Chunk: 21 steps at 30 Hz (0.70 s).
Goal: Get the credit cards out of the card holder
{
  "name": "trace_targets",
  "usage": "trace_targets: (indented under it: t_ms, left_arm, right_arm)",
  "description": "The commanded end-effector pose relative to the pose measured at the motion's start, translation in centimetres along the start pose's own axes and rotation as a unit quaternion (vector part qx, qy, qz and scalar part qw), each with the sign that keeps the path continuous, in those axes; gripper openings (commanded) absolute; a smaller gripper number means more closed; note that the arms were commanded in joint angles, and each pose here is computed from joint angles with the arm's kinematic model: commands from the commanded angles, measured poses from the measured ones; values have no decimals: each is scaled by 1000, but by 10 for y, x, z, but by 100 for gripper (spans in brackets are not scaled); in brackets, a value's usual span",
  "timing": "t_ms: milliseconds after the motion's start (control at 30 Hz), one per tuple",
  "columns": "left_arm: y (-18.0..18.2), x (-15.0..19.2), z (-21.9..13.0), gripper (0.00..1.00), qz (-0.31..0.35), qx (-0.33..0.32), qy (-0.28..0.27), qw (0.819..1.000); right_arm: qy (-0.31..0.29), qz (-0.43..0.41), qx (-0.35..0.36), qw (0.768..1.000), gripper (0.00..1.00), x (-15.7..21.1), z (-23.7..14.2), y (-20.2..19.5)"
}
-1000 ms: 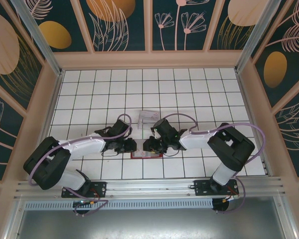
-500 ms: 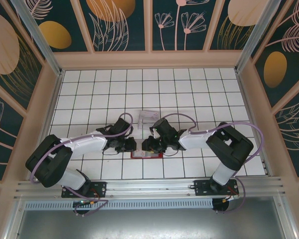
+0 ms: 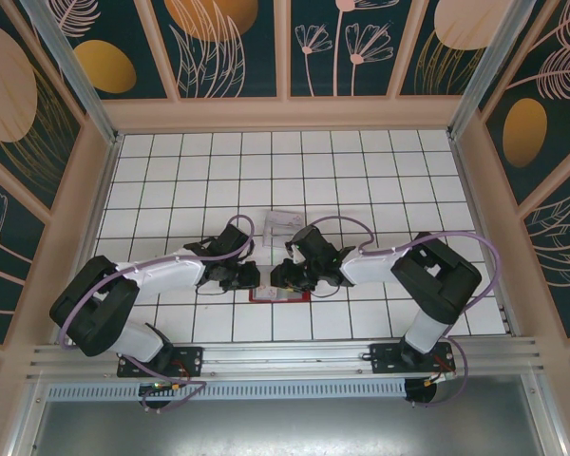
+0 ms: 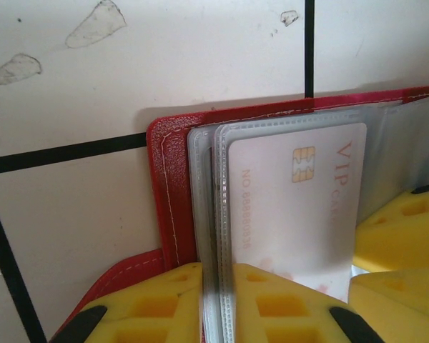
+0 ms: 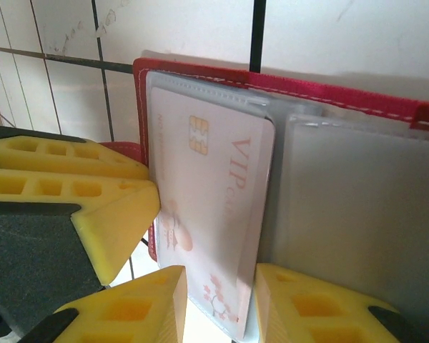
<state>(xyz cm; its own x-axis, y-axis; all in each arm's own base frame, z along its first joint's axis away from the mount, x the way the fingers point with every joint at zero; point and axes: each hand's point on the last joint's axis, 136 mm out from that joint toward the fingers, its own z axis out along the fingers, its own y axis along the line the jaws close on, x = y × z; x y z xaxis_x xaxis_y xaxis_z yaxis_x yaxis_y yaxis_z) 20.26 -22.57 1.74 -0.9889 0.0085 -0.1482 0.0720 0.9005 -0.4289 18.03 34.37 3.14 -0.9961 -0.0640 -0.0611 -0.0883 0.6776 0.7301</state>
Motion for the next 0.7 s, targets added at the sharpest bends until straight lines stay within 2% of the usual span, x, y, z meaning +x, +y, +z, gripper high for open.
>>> trace_targets:
  t_ms: [0,400,667]
  left_arm:
    - [39,22,13,17,-7,-71,37,997]
    - [23,16,8,16,-14,-36,24,999]
    - [17,16,7,15,-24,-16,20,999]
  right_arm:
    - [-10,-4,4,1000,32,-7,4,-4]
    - [-40,-26,-64,997,31,-14,-15,33]
    - [-29,-18,-78,996,28,-11,-5,29]
